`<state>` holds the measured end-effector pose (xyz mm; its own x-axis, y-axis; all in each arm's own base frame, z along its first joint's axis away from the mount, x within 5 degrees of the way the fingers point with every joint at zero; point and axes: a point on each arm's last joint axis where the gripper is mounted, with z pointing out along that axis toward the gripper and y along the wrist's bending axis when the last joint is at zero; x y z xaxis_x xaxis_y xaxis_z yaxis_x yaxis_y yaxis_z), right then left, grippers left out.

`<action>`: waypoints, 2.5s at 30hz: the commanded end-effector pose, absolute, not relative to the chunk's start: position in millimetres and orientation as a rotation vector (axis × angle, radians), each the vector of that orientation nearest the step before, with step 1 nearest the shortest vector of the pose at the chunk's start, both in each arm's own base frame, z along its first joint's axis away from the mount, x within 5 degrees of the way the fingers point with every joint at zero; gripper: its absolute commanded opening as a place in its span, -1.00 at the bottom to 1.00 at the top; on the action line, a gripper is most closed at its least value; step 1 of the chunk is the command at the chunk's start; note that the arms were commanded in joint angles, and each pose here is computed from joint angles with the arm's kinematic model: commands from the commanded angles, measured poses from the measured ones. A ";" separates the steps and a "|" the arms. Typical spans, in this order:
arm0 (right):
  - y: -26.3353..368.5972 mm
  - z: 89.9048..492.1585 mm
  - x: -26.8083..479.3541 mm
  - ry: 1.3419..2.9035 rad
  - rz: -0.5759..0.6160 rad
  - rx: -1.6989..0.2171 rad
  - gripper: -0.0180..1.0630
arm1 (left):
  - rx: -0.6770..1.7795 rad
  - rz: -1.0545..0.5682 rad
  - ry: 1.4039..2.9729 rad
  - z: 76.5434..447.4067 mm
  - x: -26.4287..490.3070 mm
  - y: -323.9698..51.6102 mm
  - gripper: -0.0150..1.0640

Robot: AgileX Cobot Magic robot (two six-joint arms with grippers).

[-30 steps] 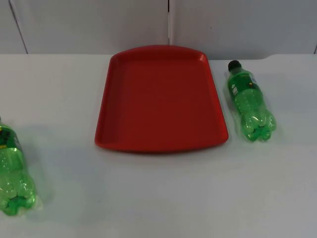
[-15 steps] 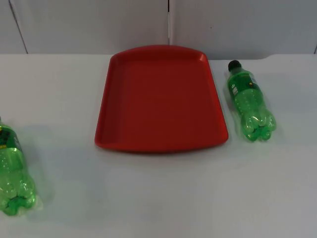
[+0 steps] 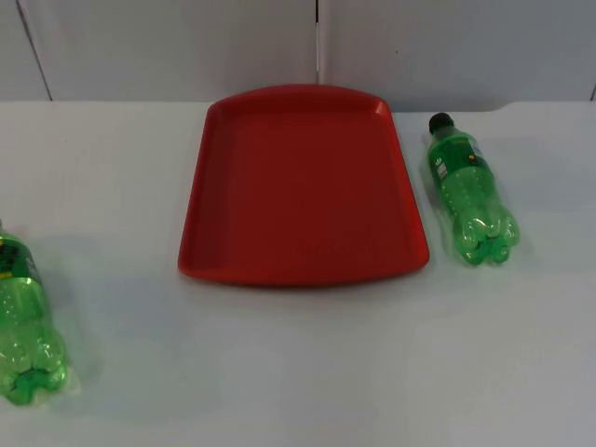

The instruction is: Place the bottle upright on the tray.

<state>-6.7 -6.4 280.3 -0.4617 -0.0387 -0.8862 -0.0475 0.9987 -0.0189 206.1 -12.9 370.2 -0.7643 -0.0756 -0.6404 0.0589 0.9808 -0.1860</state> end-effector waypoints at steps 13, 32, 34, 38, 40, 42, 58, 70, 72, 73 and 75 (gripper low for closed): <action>-6.2 280.9 -7.0 2.039 0.006 -0.060 0.97 | -0.215 -0.269 2.653 326.4 275.8 -8.1 0.97; -6.2 280.9 -7.0 2.039 0.006 -0.060 0.97 | -0.576 -0.112 2.930 213.3 334.7 4.0 0.97; -6.2 280.9 -7.0 2.039 0.006 -0.060 0.97 | -0.608 -0.112 2.925 201.8 340.8 4.3 0.97; -6.2 280.9 -7.0 2.039 0.006 -0.060 0.97 | -0.639 -0.081 2.927 184.0 348.5 6.4 0.97; -6.2 280.9 -7.0 2.039 0.006 -0.060 0.97 | -0.656 -0.078 2.926 178.3 351.1 9.2 0.97; -6.2 280.9 -7.0 2.039 0.006 -0.060 0.97 | -0.695 -0.091 2.945 168.6 356.1 12.3 0.97; -6.2 280.9 -7.0 2.039 0.006 -0.060 0.97 | -0.728 -0.027 2.907 133.4 375.6 23.4 0.97; -6.2 280.9 -7.0 2.039 0.006 -0.060 0.97 | -0.759 0.058 2.917 105.7 378.3 28.4 0.97; -6.2 280.9 -7.0 2.039 0.006 -0.060 0.97 | -0.772 0.046 2.892 103.2 378.1 28.2 0.97; -6.2 280.9 -7.0 2.039 0.006 -0.060 0.97 | -0.768 0.040 2.879 100.2 376.8 28.0 0.97; -6.2 280.9 -7.0 2.039 0.006 -0.060 0.97 | -0.767 0.035 2.870 98.1 375.7 27.8 0.97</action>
